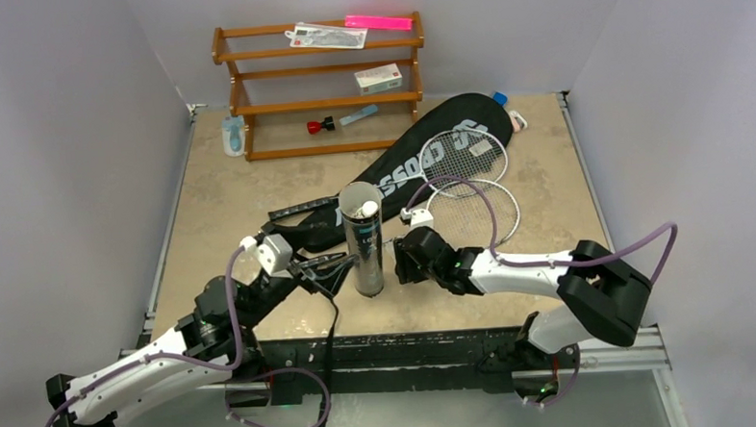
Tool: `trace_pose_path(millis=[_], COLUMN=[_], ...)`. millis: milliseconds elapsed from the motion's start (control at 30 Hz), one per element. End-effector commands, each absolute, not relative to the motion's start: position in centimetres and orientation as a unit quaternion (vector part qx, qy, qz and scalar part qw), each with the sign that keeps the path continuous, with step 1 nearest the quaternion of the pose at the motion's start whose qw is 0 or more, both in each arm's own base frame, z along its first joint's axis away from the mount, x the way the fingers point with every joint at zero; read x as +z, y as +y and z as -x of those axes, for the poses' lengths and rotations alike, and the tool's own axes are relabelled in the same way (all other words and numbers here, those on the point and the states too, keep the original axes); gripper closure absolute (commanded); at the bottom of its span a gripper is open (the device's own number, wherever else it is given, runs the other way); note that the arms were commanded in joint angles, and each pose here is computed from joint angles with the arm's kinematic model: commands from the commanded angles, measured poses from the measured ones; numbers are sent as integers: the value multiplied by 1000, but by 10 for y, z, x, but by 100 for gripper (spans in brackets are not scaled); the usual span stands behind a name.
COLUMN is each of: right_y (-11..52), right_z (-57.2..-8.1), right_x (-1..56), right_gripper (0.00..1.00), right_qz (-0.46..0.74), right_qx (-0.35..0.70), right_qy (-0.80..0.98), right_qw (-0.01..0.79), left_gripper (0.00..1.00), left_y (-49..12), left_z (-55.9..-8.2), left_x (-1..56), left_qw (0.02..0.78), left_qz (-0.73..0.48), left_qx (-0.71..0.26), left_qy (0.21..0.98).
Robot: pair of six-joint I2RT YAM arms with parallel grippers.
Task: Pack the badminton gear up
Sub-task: Pick up the shuttlecock at the center of the board.
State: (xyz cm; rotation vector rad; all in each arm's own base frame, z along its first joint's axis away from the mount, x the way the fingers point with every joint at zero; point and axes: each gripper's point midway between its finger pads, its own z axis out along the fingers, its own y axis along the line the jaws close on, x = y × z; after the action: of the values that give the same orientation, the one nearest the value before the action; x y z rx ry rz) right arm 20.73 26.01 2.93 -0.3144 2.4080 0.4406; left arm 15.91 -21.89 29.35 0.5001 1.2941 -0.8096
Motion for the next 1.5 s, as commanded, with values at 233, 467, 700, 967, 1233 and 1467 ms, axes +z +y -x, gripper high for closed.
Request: trace_pose_path(millis=[233, 467, 700, 967, 1233, 1467], right_y=[276, 267, 248, 216, 211, 224], right_z=[-221, -218, -177, -136, -67, -37], right_x=[42, 84, 111, 163, 137, 150], right_gripper=[67, 77, 76, 75, 73, 74], right_qz=[101, 107, 156, 201, 195, 208], right_qx=[184, 197, 224, 234, 316, 411], right_qy=[914, 901, 907, 910, 917, 882], right_qw=[347, 371, 322, 279, 143, 101], left_gripper=[8, 8, 9, 12, 13, 14], left_y=[-203, -186, -204, -230, -257, -265], left_z=[-157, -142, -122, -101, -74, -58], left_x=[299, 310, 285, 268, 245, 240], left_qw=[662, 664, 606, 548, 478, 448], left_qz=[-211, -237, -326, -438, -456, -436], left_qx=[-346, -345, -353, -363, -444, -502], left_qy=[630, 620, 634, 613, 605, 598])
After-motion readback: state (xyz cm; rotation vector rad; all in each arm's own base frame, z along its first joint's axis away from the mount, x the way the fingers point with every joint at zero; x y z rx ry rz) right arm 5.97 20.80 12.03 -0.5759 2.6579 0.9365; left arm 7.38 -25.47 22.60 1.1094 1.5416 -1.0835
